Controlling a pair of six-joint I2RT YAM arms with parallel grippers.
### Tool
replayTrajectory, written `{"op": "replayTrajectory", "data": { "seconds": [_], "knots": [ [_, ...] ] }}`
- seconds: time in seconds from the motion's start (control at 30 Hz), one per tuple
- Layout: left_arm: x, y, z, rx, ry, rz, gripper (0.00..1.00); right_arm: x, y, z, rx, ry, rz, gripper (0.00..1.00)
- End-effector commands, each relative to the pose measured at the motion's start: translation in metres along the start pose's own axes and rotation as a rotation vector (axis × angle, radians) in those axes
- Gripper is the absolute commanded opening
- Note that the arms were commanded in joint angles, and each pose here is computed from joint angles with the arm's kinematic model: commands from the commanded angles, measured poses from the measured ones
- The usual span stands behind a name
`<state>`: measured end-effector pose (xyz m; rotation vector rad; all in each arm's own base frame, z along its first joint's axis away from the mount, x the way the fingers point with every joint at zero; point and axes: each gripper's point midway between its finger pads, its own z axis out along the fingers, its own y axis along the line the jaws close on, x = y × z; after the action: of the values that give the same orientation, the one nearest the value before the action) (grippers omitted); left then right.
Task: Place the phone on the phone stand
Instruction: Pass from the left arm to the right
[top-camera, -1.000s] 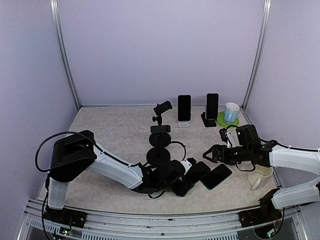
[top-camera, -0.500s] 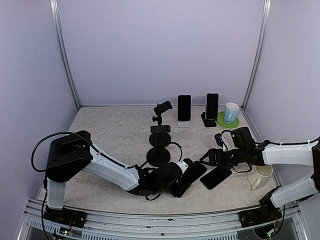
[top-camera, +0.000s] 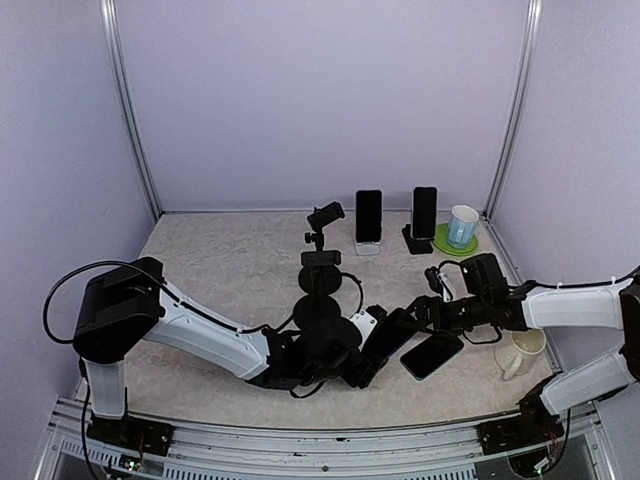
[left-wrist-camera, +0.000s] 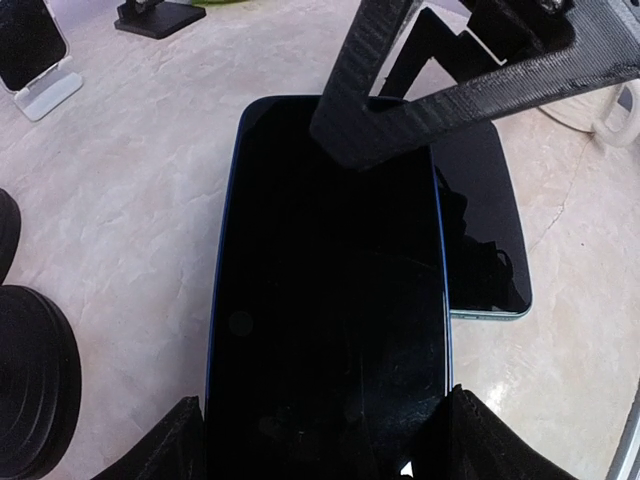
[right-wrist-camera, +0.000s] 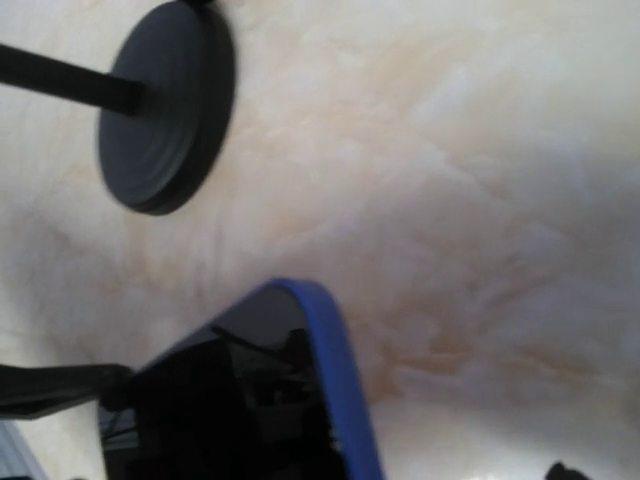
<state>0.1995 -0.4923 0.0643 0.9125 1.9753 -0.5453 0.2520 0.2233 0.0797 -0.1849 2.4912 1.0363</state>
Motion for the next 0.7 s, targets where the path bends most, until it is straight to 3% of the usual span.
{"op": "replayTrajectory", "data": {
  "seconds": [0.0,0.67],
  "knots": [
    [-0.037,-0.007,-0.017,0.017,-0.12,-0.012,0.71,-0.013,0.027,-0.003,-0.127,-0.008,-0.018,0.98],
    [-0.053,-0.011,-0.03,0.019,-0.189,-0.004,0.71,0.002,0.068,-0.013,-0.378,0.073,0.02,0.89]
  ]
}}
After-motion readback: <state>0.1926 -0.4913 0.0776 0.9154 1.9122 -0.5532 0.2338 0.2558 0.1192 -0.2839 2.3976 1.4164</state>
